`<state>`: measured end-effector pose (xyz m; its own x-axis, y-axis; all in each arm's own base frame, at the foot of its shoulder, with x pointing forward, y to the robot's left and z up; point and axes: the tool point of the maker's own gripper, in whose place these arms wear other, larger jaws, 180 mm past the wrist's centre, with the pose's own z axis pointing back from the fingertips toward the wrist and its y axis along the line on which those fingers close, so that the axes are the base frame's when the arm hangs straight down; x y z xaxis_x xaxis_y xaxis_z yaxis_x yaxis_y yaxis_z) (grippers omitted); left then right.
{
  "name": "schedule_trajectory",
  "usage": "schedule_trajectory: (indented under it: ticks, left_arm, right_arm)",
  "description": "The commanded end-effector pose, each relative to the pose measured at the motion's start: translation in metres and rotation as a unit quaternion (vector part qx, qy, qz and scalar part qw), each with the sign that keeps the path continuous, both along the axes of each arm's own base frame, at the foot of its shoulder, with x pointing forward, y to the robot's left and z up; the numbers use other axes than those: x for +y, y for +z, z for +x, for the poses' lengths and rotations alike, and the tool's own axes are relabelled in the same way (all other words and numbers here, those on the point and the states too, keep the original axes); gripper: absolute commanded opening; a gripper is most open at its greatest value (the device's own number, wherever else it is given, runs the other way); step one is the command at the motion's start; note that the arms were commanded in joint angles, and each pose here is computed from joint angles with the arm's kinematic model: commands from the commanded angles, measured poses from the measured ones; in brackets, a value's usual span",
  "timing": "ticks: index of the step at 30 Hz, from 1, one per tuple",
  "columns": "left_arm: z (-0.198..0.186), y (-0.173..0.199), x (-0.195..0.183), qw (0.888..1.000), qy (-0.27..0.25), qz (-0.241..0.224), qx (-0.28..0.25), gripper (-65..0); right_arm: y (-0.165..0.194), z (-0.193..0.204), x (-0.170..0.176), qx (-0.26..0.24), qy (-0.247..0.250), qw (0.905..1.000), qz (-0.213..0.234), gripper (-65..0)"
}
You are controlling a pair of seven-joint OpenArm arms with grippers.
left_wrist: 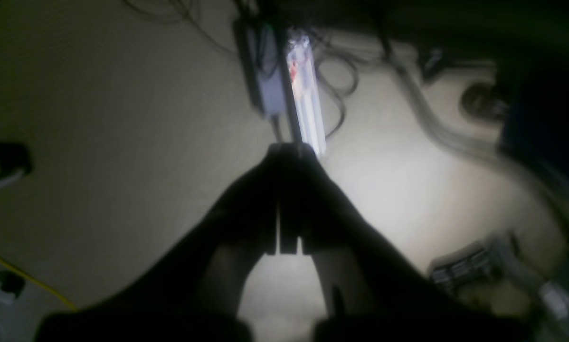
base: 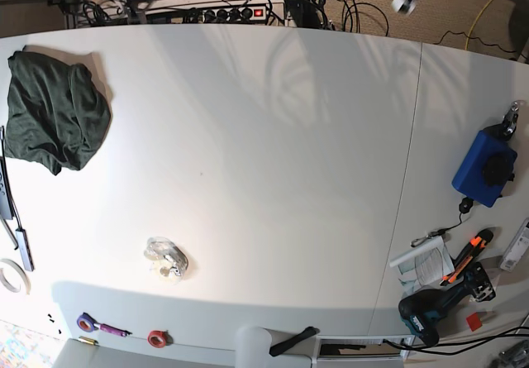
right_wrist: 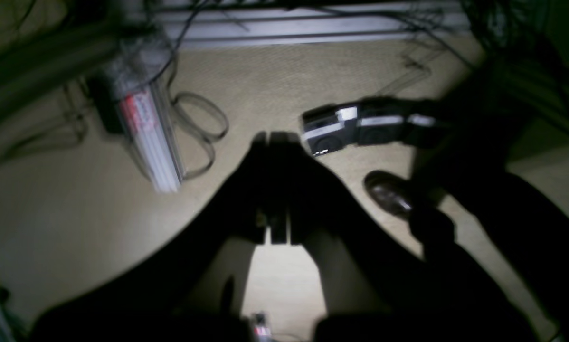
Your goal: Layout the t-shirt on the table in an organized manner, then fold the t-shirt properly
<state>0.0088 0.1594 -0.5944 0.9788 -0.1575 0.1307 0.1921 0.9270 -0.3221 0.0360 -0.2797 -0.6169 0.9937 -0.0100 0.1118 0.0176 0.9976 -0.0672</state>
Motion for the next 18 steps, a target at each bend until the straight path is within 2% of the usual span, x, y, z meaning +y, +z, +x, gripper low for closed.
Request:
schedule_trajectory:
  ticks: [1,4,6,12,18]
  left_arm:
    - [0.007,-0.003,0.000,1.000,0.006,0.007,-0.008,-65.0]
    - [0.028,-0.014,-0.016,0.999,0.028,0.023,-0.016,-65.0]
    - [0.037,-0.020,-0.026,0.999,0.036,0.032,-0.020,-65.0]
    - [0.048,-0.027,-0.063,0.998,0.024,0.021,-0.049,-65.0]
    - [0.049,-0.026,-0.085,0.998,0.030,0.003,-0.048,-65.0]
  right_arm:
    - [0.001,0.013,-0.005,-0.013,-0.010,0.9998,-0.014,-65.0]
    - [-0.004,0.038,0.009,-0.037,-0.047,0.9978,-0.029,-65.0]
    - [-0.007,0.048,0.024,-0.042,-0.053,0.9973,-0.027,-65.0]
    - [-0.014,0.055,0.074,-0.043,-0.033,0.9985,0.010,-65.0]
    - [-0.019,0.049,0.121,-0.035,-0.066,0.9956,0.057,-65.0]
